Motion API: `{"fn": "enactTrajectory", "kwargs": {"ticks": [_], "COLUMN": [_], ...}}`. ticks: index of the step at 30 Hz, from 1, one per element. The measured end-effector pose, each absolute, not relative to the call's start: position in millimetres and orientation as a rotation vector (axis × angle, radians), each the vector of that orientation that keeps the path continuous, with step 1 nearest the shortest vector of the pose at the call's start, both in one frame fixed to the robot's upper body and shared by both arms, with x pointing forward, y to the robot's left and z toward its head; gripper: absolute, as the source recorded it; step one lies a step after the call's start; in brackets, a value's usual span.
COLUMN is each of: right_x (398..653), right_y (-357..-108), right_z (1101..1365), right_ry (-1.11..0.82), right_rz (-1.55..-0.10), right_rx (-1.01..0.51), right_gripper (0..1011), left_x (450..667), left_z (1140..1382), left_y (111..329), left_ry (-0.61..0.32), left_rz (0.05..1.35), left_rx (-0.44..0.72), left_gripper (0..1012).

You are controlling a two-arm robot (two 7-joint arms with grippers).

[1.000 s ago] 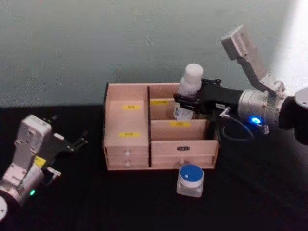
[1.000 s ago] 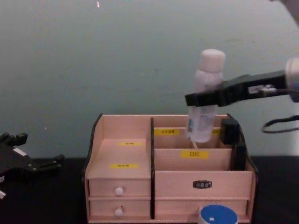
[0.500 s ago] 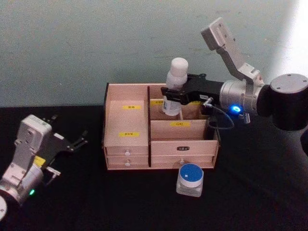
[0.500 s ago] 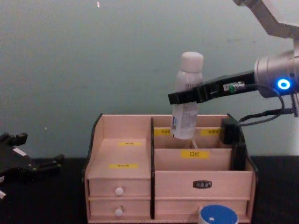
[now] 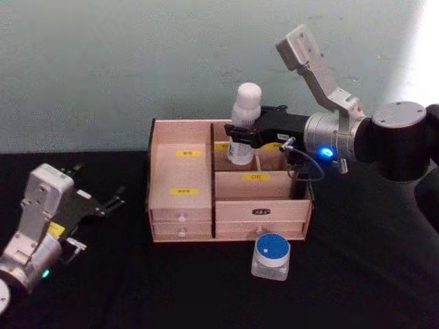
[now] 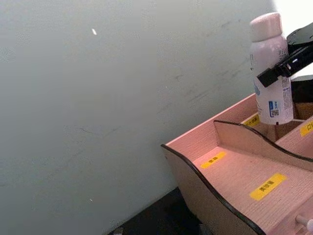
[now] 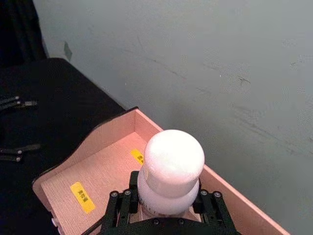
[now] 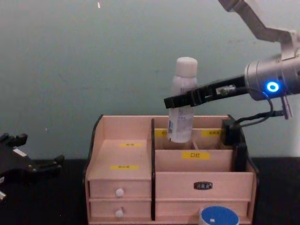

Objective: Pick up the facial cleanser and watermelon frost from the table and place them into the tiered storage box.

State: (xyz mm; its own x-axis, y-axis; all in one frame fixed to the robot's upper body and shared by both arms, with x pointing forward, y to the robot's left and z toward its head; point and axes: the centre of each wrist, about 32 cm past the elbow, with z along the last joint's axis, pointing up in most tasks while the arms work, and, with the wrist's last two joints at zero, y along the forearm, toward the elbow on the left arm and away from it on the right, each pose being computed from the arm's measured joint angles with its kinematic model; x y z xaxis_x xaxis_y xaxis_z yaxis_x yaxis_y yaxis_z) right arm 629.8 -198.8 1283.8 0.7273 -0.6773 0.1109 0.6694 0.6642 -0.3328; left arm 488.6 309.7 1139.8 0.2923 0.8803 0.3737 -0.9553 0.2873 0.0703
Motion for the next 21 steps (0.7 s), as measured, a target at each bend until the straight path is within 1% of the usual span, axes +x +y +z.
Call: {"fn": "enactTrajectory", "kwargs": {"ticks": [21], "right_x": [635.0], "right_y": [-194.5], "right_z": [1274.1], "right_ry": [0.034], "right_rz": [-0.756], "right_rx": [-0.386], "right_gripper": [596], "left_x": [488.6], "left_z": [1139.8], "left_y": [309.6], "left_ry": [-0.285], "left_rz": [1.248], "left_rx": [0.304], "left_gripper": [1001]}}
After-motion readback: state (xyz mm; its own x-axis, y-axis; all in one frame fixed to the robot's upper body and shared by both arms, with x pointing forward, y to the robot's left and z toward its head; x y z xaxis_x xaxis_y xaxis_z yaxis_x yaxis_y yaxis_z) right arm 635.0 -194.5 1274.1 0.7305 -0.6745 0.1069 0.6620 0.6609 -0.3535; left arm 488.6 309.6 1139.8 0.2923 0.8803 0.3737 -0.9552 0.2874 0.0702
